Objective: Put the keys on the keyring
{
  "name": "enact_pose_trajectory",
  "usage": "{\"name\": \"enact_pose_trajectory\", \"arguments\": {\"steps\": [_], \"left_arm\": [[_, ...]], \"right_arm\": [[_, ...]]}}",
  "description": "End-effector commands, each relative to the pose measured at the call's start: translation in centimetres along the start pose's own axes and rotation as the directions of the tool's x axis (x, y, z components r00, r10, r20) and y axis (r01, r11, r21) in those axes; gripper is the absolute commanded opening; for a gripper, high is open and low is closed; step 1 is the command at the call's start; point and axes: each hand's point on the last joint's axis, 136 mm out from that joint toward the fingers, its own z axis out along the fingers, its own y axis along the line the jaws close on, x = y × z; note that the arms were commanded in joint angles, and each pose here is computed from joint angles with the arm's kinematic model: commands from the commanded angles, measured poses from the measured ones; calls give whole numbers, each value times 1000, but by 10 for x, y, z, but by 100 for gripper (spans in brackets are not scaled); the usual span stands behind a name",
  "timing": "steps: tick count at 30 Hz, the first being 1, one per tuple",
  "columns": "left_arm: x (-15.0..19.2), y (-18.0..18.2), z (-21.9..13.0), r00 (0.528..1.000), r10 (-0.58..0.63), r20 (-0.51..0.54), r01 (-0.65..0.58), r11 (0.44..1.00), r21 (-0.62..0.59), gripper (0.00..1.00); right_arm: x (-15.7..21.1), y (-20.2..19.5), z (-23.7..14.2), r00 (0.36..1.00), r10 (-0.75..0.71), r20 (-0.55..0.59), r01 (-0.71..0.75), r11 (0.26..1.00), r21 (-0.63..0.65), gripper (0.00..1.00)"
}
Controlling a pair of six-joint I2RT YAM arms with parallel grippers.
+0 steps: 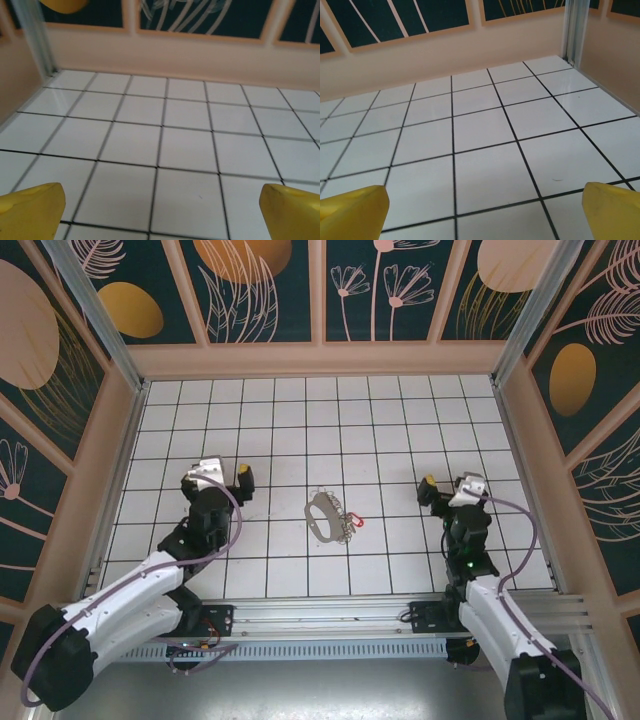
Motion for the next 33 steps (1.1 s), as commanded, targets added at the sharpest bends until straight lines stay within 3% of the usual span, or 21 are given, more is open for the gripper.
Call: {"name": "enact_pose_trajectory", "arguments": {"steps": [1,8,15,23,30,33], "left_arm": [[-23,37,12,997,2,77,9,989,-150,99],[-8,103,37,985,-107,137,144,942,-302,99],[-7,110,59,983,110,149,-51,934,-354,99],[14,107,83,982,166,86,-140,958,-251,99],[13,70,78,985,93,145,-91,996,-21,99],[17,67,80,981,110,157,-111,994,-2,99]], "right_arm": [[-38,1,-13,966,-40,257,57,997,-61,99],[-39,0,18,965,-35,259,63,993,-103,99],[-25,-7,46,979,-12,201,31,995,-91,99],[-13,-16,61,989,22,145,-11,997,-81,99],[-2,-8,89,999,-7,40,11,994,-109,99],[-2,-8,90,999,-14,38,18,995,-94,99]]}}
